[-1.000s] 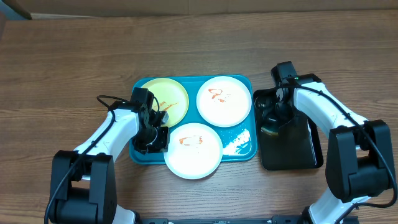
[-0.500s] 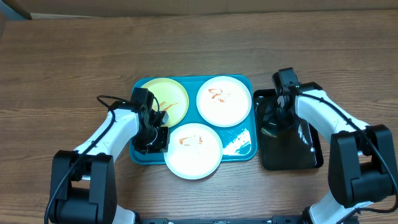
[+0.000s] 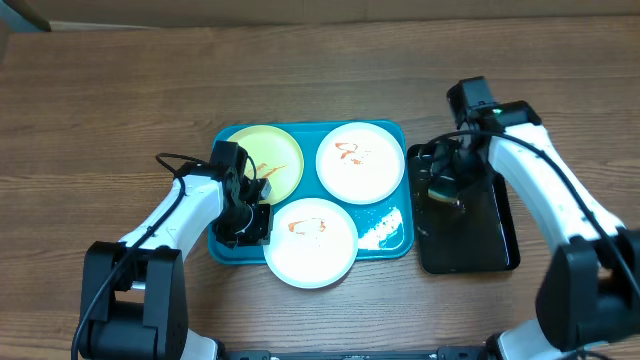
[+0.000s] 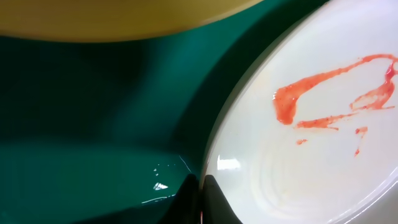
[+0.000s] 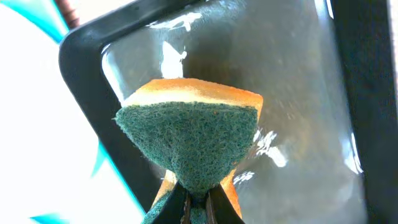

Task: Clean dirty plates on tray and stack at the side
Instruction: 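Carry the sponge with right gripper over the front white plate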

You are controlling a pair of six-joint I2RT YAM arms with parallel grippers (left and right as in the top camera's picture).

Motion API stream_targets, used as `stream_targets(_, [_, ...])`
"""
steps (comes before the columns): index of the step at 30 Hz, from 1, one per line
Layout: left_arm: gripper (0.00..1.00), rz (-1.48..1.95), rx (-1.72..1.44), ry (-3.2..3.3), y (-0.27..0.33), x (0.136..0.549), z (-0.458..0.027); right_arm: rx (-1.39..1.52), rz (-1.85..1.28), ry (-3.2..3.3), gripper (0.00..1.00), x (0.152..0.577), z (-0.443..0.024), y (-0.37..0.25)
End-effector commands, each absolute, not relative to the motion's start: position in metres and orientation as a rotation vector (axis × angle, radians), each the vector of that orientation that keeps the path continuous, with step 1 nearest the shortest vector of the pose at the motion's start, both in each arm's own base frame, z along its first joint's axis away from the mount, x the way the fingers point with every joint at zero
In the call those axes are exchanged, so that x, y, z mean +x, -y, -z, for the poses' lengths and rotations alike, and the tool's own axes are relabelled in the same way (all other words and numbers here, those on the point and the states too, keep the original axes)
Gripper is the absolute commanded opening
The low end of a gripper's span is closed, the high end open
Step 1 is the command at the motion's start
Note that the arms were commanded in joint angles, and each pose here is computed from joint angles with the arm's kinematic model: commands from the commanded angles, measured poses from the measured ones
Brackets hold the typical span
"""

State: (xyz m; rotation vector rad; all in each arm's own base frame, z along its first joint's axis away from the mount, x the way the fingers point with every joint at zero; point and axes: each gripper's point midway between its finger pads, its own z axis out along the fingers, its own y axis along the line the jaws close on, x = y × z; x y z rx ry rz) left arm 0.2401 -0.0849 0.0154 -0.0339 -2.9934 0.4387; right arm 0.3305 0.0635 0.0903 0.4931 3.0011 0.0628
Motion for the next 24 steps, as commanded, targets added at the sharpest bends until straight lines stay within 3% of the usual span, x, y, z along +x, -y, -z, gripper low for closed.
stream_targets(1, [0.04, -0.407, -0.026, 3.003, 0.083, 0.244, -0.015, 0.423, -0.205, -2.958, 0.04, 0.33, -0.119, -0.077])
stream_targets(8, [0.04, -0.407, -0.026, 3.002, 0.083, 0.243, -0.015, 0.266, -0.308, -2.917, 0.04, 0.312, -0.151, -0.104])
stream_targets(12, [0.04, -0.408, -0.026, 3.004, 0.083, 0.244, -0.015, -0.06, -0.456, -2.908, 0.04, 0.296, -0.161, -0.152])
stream_targets(24, [0.04, -0.423, -0.028, 3.013, 0.084, 0.247, -0.015, -0.541, -0.639, -2.914, 0.04, 0.26, -0.121, -0.279])
